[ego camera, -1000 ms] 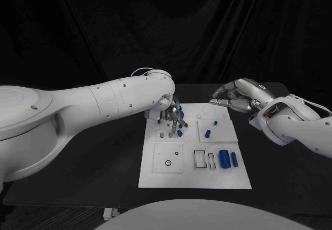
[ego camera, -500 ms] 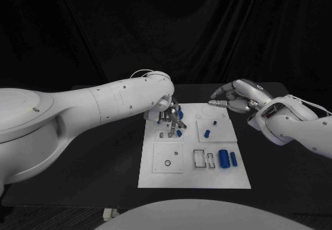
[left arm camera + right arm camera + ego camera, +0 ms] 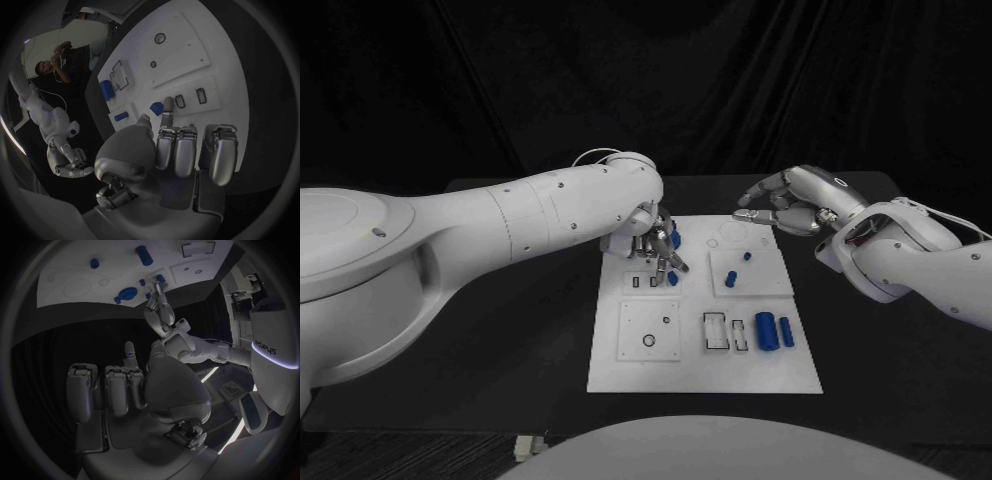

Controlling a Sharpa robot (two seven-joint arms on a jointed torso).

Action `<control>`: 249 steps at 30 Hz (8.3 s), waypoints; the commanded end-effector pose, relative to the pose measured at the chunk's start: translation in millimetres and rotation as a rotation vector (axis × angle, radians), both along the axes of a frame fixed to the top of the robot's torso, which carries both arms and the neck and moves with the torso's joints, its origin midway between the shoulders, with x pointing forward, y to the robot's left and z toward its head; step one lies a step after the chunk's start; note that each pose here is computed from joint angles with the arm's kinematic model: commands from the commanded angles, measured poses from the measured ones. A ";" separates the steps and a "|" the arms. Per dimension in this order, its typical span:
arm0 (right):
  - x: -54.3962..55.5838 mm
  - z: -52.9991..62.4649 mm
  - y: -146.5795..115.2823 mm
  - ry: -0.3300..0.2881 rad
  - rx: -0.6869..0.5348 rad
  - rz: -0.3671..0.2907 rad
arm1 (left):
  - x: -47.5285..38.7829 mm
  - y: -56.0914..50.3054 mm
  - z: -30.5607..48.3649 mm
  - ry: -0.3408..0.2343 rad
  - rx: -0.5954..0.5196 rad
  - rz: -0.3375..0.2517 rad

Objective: Assemble the parts on the task board

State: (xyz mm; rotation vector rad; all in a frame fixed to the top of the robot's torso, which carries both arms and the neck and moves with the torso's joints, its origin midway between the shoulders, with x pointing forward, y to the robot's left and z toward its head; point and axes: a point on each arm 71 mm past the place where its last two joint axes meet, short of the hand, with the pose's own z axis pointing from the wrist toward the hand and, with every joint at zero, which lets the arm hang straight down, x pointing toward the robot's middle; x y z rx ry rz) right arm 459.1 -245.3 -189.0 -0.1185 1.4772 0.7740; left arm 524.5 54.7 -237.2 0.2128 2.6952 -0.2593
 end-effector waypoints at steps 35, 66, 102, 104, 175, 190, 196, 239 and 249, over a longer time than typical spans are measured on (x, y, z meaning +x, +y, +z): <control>0.7 -2.8 -1.0 0.019 -0.013 -0.002 | -4.4 -7.0 -6.8 0.026 -0.016 -0.015; 1.3 -3.6 -0.2 0.028 -0.017 -0.002 | -5.3 -8.9 -7.8 0.034 -0.013 -0.023; 1.6 -4.5 -1.3 0.039 -0.023 -0.009 | -4.3 -0.3 -7.2 -0.003 -0.038 0.017; 1.6 -4.5 -1.4 0.040 -0.023 -0.010 | -5.0 -0.1 -7.1 -0.006 -0.040 0.018; 0.9 -6.1 -1.2 0.061 -0.028 -0.027 | -13.2 54.2 10.4 -0.193 -0.025 0.070; 1.0 -7.1 1.0 0.064 -0.028 -0.023 | -16.2 48.2 2.4 -0.183 -0.036 0.073; 0.8 -7.3 1.3 0.066 -0.028 -0.022 | -18.0 42.8 0.6 -0.160 -0.062 0.084; -0.1 -8.5 -0.2 0.074 -0.032 -0.026 | -19.7 45.1 -10.7 -0.121 -0.052 0.093; 0.1 -9.3 0.1 0.081 -0.034 -0.026 | -21.3 45.5 -14.2 -0.113 -0.051 0.092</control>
